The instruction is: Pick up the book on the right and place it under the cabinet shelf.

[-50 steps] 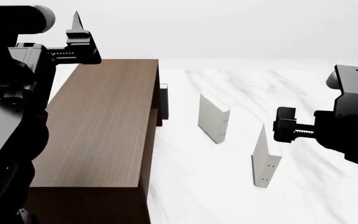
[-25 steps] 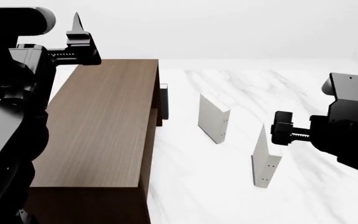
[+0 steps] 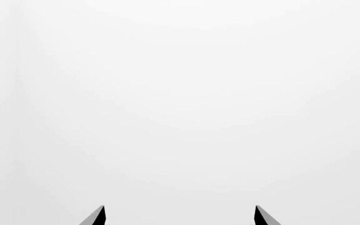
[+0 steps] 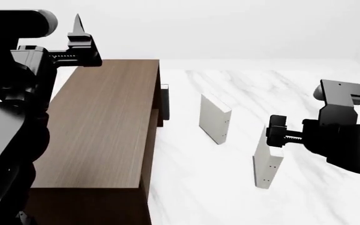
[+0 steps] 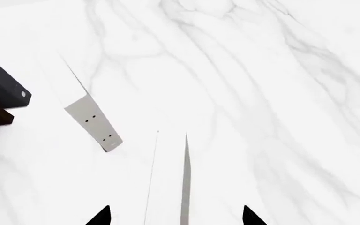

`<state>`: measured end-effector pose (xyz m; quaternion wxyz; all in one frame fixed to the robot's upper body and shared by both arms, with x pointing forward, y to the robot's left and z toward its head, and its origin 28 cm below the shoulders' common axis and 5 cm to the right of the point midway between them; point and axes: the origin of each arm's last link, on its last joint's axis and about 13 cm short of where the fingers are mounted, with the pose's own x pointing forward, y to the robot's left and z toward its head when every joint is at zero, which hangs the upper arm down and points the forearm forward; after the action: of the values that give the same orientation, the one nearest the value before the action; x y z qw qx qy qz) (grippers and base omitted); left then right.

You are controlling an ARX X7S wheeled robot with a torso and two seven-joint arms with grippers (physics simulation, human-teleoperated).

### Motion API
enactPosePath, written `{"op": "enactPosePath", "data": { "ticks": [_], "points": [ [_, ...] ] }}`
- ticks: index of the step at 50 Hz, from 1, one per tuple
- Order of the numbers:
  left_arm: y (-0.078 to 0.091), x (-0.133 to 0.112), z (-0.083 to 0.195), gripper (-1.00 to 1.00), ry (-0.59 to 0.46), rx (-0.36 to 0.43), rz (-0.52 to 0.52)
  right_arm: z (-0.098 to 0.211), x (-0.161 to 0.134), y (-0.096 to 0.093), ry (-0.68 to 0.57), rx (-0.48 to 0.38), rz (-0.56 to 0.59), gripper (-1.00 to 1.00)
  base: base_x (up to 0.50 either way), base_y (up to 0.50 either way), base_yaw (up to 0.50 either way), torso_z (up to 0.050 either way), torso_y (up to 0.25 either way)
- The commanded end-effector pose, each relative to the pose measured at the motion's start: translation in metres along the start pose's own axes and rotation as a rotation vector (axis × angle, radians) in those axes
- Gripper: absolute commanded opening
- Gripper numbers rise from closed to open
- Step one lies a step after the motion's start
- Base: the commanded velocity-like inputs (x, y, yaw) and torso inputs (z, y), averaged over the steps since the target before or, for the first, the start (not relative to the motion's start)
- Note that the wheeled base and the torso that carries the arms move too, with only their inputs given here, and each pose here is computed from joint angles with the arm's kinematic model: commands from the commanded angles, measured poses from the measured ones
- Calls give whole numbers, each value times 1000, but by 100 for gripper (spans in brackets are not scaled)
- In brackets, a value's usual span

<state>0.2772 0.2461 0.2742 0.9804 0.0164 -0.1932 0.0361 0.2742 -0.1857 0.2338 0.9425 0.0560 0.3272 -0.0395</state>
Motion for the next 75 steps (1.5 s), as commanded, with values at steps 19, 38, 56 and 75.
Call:
{"op": "enactPosePath", "data": {
  "ticks": [19,38,56,75],
  "points": [
    [0,-1,-5,100,5,5,-4,-6,28,3,26,-2,9,100,0,0,0,0,0],
    [-1,-1,-4,100,4,7,-9,-11,41,2,41,3,7,100,0,0,0,0,0],
    [0,-1,-5,100,4,10,-10,-16,53,1,59,13,5,100,0,0,0,0,0],
    [0,-1,-6,100,4,9,-10,-22,66,2,78,19,-6,100,0,0,0,0,0]
  ]
}}
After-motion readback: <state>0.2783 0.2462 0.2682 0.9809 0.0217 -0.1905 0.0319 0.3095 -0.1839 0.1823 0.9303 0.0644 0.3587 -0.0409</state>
